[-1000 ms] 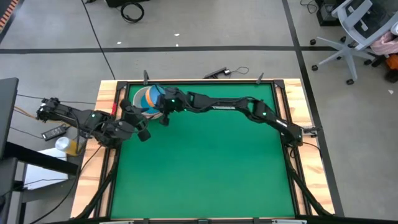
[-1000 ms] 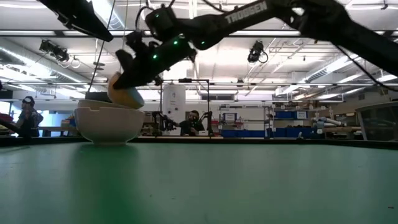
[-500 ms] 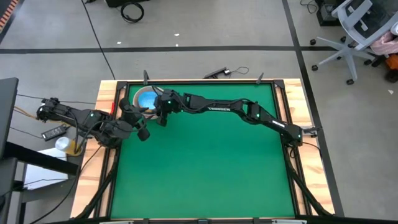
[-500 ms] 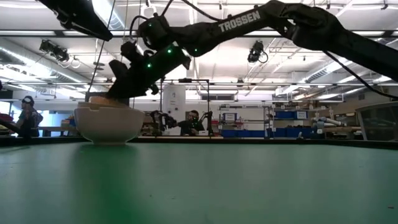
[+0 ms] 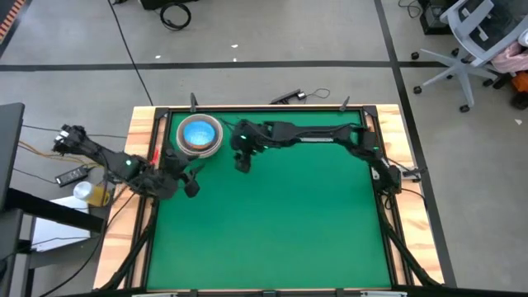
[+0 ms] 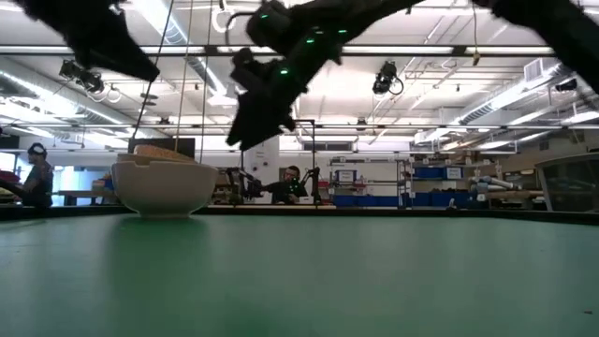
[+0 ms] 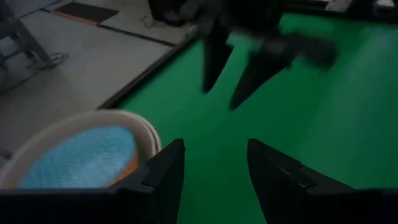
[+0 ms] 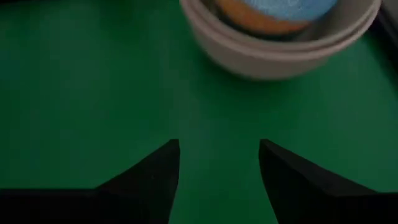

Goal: Nest bowls inside each other
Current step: Return to Home Position

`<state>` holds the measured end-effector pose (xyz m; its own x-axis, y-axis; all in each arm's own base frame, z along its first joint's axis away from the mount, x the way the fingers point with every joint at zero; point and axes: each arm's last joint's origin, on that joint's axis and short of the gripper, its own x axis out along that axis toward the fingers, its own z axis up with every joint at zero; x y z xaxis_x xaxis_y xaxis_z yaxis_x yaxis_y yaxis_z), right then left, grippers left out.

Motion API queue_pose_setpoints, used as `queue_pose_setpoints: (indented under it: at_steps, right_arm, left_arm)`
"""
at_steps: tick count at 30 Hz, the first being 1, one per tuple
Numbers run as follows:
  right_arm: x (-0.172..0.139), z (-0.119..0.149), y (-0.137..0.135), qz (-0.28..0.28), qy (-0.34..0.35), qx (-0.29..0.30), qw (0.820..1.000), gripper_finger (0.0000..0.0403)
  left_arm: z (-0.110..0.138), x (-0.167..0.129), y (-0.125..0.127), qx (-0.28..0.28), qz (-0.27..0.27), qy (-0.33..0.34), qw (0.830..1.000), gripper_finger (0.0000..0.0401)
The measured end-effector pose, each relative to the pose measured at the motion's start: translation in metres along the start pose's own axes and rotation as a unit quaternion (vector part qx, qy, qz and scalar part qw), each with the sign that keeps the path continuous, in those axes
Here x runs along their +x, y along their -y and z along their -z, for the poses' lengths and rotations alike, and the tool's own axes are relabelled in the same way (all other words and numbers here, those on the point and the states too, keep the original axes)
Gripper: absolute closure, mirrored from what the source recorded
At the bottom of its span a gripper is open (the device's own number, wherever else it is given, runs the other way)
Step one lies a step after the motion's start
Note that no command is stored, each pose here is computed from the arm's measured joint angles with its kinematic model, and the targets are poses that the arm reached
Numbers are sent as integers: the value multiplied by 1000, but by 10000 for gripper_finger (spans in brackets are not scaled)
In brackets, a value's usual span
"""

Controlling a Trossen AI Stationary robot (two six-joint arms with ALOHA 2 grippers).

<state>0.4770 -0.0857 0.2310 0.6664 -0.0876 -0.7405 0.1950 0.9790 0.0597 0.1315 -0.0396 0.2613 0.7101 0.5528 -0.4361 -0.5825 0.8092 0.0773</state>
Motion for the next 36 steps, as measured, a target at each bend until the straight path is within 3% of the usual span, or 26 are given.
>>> queue_pose_setpoints:
  at_steps: [7,12,16,20,24,26,32,36]
  right_arm:
    - [-50,82,-45,-43,78,34,995,186]
    - [-98,122,-76,-81,171,36,981,188]
    - [-142,141,-89,-109,264,37,958,208]
    - [-179,166,-85,-133,322,39,936,270]
    - [-209,193,-73,-132,366,46,920,367]
    - [-214,209,-66,-120,375,47,918,391]
    - [-216,248,-51,-113,398,62,908,397]
    - [-211,266,-45,-112,399,54,909,398]
  left_arm:
    - [48,22,-3,-37,-46,-10,998,226]
    - [54,35,14,-87,26,43,995,226]
    - [42,38,30,-66,92,128,985,245]
    - [24,36,32,-37,111,190,975,305]
    - [-2,24,23,-31,153,248,956,382]
    - [-6,19,16,-32,172,263,949,393]
    - [38,35,7,-38,177,257,949,397]
    - [58,39,-1,-68,179,289,938,399]
